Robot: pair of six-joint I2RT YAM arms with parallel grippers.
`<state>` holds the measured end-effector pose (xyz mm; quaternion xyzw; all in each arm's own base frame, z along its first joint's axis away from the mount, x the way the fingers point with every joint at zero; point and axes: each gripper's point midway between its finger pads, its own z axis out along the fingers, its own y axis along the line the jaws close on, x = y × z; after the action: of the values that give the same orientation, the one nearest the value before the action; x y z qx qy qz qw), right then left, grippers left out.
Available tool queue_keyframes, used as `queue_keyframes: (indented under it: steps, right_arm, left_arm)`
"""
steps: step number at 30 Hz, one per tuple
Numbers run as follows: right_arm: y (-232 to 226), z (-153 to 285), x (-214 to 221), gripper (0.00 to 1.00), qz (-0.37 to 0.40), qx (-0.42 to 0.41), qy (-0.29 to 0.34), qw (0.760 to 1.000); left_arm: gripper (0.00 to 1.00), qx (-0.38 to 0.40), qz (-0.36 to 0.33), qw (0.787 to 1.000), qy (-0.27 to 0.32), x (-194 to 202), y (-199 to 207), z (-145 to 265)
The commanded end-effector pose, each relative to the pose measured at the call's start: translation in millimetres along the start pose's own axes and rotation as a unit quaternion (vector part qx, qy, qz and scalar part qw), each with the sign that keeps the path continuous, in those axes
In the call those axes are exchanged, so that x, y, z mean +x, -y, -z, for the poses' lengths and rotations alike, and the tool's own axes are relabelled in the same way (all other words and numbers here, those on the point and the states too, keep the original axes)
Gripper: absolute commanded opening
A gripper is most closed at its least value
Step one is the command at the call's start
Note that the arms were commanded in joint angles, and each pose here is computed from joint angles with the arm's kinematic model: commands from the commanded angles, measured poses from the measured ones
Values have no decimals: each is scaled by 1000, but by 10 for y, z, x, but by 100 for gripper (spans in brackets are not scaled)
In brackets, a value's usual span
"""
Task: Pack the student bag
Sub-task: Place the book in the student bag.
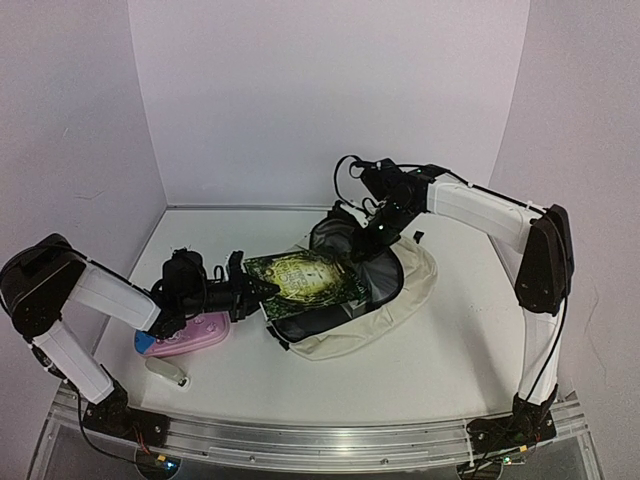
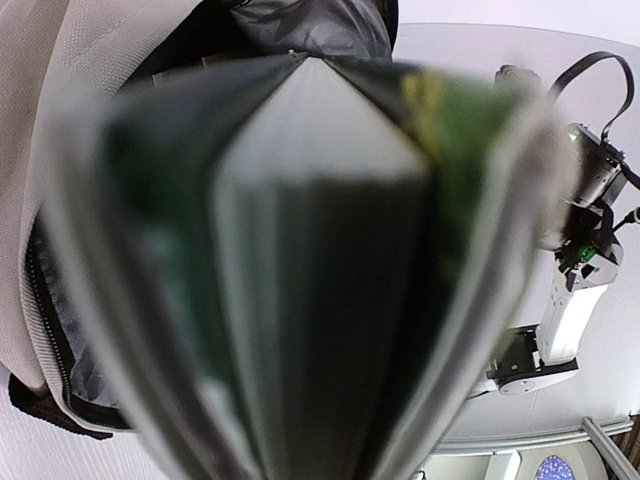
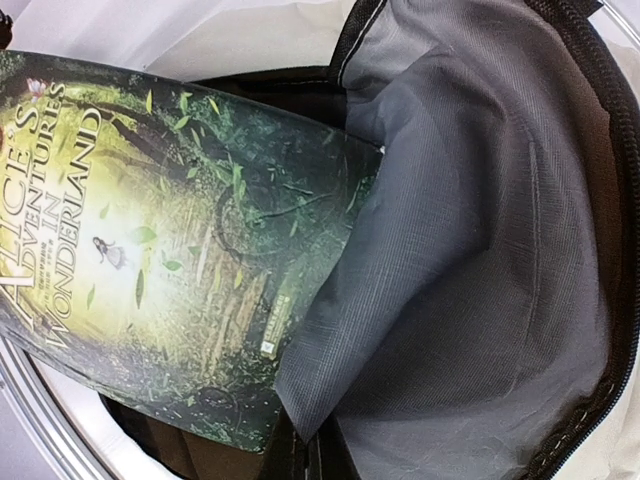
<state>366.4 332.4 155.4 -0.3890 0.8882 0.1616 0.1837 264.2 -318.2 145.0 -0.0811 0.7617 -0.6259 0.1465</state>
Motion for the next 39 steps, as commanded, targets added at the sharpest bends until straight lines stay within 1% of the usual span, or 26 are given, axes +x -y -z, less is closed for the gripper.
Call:
queue_keyframes:
  steps: [1, 3, 7, 10, 15, 18, 23, 26, 31, 32, 35, 37, 39]
  right_arm:
    - [-193, 421, -310, 0, 15, -19, 66, 998]
    - [-189, 417, -322, 0, 14, -19, 67, 997]
    - [-178, 406, -341, 0, 12, -17, 68, 997]
    - [-157, 404, -341, 0, 12, -11, 67, 998]
    - [-87, 392, -324, 0, 12, 9, 64, 998]
    - [-177, 409, -304, 0, 16, -15, 65, 998]
    - [-312, 426, -223, 0, 16, -51, 59, 997]
    - [-344, 451, -171, 0, 18, -59, 57, 997]
    - [-357, 512, -176, 0, 23, -58, 61, 996]
    - [-356, 511, -174, 0, 22, -58, 61, 996]
    - [-376, 509, -160, 0, 20, -64, 60, 996]
    - [-381, 508, -152, 0, 19, -65, 59, 996]
    - [-374, 497, -143, 0, 18, -64, 58, 996]
  left_arm:
    - [0, 71, -57, 996, -24, 123, 499, -193]
    - [0, 70, -54, 995, -34, 212, 504, -269]
    - [0, 94, -48, 993, -46, 303, 592, -350]
    - [0, 91, -46, 993, -52, 378, 589, -383]
    - [0, 87, -37, 994, -56, 492, 543, -339]
    - [0, 81, -36, 995, -45, 485, 525, -289]
    - [0, 71, -56, 996, -20, 317, 594, -447]
    - [0, 57, -63, 996, 16, 71, 579, -631]
    - [0, 67, -53, 994, 72, -308, 509, -920]
    - [0, 62, -52, 994, 73, -336, 440, -993]
    - [0, 62, -52, 994, 70, -412, 446, -1201]
    - [4, 56, -47, 995, 70, -439, 402, -1280]
    - [18, 40, -37, 996, 75, -452, 306, -1293]
